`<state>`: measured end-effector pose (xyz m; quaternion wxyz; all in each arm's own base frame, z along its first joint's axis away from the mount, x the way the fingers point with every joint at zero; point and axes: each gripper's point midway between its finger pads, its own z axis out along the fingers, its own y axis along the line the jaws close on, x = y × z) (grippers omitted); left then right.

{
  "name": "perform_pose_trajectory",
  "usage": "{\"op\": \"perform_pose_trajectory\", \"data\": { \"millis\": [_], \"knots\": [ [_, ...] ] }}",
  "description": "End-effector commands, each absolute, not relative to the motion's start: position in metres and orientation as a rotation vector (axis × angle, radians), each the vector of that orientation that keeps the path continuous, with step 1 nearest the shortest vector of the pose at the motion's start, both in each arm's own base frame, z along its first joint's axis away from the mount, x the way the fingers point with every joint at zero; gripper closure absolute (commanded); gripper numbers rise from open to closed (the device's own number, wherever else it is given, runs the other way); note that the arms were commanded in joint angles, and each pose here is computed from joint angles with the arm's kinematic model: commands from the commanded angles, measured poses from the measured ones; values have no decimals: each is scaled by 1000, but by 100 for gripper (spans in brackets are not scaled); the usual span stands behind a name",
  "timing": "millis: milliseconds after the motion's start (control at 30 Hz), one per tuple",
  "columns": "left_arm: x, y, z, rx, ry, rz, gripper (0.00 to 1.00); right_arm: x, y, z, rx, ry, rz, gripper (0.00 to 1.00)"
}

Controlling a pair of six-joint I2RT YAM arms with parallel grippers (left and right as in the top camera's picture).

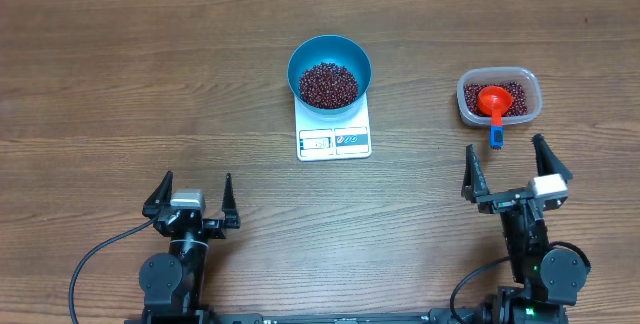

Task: Scoop item into bowl and weigh 150g on scale

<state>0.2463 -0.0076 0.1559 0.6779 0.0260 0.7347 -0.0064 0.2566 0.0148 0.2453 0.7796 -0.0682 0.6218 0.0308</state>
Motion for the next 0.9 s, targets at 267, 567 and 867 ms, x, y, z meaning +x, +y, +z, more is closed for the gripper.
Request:
{"op": "perform_pose_trajectory", "data": {
  "millis": [267, 567, 867],
  "knots": [
    [246, -7, 156, 72, 1644, -4, 1, 249, 17, 242, -154, 1323, 72, 0],
    [246, -7, 157, 72, 1643, -4, 0, 241, 16, 245, -151, 1285, 55, 0],
    [246, -7, 156, 72, 1644, -4, 0, 241, 16, 218, -139, 1390, 70, 0]
  ]
}}
